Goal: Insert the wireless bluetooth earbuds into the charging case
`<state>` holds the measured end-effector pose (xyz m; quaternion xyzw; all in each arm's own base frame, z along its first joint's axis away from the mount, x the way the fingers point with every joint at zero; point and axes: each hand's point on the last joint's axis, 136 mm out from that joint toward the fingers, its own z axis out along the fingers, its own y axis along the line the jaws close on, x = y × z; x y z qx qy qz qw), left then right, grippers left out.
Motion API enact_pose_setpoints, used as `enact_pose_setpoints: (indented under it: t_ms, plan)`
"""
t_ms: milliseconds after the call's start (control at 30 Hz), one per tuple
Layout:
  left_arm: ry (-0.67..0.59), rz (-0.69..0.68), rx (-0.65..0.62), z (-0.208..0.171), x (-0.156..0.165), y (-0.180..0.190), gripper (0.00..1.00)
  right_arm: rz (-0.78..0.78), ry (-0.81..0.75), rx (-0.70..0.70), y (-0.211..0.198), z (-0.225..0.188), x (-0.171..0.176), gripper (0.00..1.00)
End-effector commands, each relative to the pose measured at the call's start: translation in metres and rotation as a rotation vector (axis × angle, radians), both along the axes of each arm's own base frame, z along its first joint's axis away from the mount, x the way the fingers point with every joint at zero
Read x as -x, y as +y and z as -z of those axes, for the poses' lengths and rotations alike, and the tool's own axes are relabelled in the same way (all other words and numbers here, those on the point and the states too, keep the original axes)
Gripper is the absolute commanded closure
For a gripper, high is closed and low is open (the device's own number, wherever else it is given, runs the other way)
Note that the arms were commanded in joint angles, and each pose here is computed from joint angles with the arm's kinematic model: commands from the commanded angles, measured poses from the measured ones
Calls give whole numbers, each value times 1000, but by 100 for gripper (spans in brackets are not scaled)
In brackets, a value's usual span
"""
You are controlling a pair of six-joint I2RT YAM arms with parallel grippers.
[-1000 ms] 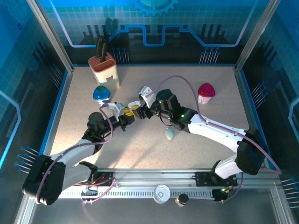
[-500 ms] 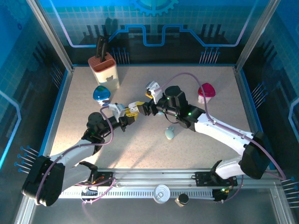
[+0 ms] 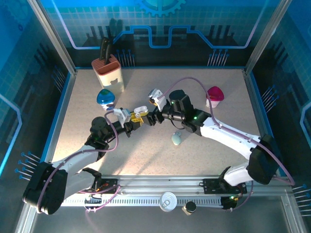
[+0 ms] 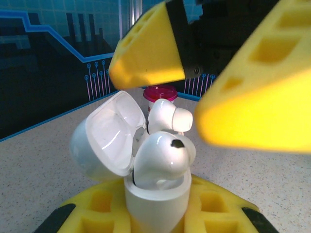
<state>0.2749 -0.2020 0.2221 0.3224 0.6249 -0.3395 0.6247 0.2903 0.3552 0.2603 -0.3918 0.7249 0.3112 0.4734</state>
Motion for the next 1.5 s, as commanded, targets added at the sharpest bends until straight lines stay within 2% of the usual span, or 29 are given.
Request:
enact_pose_setpoints:
  t_ms: [0,300,600,800,1033,1467]
  plan:
    - [-46,34,6,-12,2,-4,89,0,2,32,5,4,-3,16]
    - [-48,36,1,-12,2,-5,89,98,52,0,-8,-2,-18,22]
    - [-37,32,4,-10,-2,-5,89,-46,32,-99,1,-28,8,21]
    - [-43,34,12,-12,-2,-5,89,22,58,-170,-19,-39,-1,21]
    - [-45,47,21,-16,2,-6,89,92,109,-100,-44,-9,-11,27]
    - [-38,56,35,-20,3,-7,89,60,139,-68,-36,11,-12,28]
